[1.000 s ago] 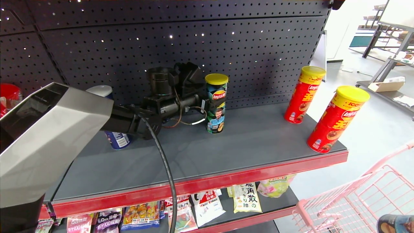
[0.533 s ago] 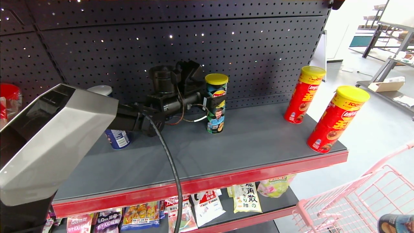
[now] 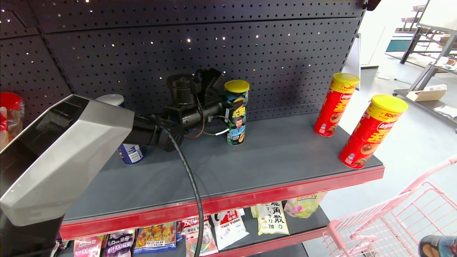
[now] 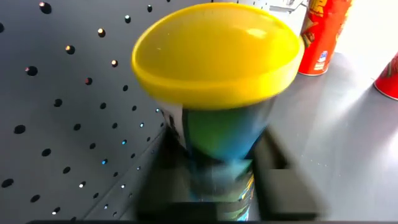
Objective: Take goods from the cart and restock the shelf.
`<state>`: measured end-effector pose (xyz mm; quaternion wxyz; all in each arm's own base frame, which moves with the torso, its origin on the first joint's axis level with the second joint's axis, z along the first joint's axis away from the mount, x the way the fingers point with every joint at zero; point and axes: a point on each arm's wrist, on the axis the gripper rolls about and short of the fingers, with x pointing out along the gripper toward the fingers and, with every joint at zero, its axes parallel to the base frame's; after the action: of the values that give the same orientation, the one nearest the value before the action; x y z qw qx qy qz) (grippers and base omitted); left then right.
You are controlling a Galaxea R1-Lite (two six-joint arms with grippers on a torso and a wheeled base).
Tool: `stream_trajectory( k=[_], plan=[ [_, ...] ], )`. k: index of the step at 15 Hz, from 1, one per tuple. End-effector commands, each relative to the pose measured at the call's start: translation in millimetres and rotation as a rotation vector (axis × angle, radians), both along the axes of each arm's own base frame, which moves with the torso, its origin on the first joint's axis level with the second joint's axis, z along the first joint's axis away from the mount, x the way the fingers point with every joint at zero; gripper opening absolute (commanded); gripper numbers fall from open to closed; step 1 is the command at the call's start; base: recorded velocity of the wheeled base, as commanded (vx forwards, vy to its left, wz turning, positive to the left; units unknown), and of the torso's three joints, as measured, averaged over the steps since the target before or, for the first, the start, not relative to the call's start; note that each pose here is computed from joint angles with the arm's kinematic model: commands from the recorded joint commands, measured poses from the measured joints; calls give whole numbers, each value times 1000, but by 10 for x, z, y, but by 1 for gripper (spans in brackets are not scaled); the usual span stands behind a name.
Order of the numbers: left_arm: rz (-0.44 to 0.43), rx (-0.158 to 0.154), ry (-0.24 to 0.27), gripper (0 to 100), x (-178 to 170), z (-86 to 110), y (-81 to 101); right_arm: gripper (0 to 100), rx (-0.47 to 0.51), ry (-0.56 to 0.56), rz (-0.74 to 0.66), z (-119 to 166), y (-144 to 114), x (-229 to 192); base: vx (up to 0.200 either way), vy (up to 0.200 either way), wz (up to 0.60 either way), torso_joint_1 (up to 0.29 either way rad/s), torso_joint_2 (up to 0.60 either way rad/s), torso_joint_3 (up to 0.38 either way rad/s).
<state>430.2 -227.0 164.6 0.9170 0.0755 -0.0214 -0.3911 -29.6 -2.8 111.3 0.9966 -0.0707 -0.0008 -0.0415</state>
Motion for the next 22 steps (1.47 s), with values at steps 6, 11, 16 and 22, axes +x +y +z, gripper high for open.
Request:
stream_trajectory(
  k=[6, 11, 16, 22],
  plan=[
    [-22, -69, 21, 0, -242, 422, 54, 0, -1, 0, 0, 0, 0, -1, 0, 0, 0, 0, 0, 0],
    [-66, -24, 101, 0, -697, 420, 207, 0, 0, -2, 0, 6, 0, 0, 0, 0, 0, 0, 0, 0],
    [-99, -31, 84, 0, -1012, 287, 231, 0, 0, -2, 0, 1, 0, -1, 0, 0, 0, 0, 0, 0],
    [-67, -30, 80, 0, -1140, 33, 245, 0, 0, -2, -2, -3, 0, -1, 0, 0, 0, 0, 0, 0]
  ],
)
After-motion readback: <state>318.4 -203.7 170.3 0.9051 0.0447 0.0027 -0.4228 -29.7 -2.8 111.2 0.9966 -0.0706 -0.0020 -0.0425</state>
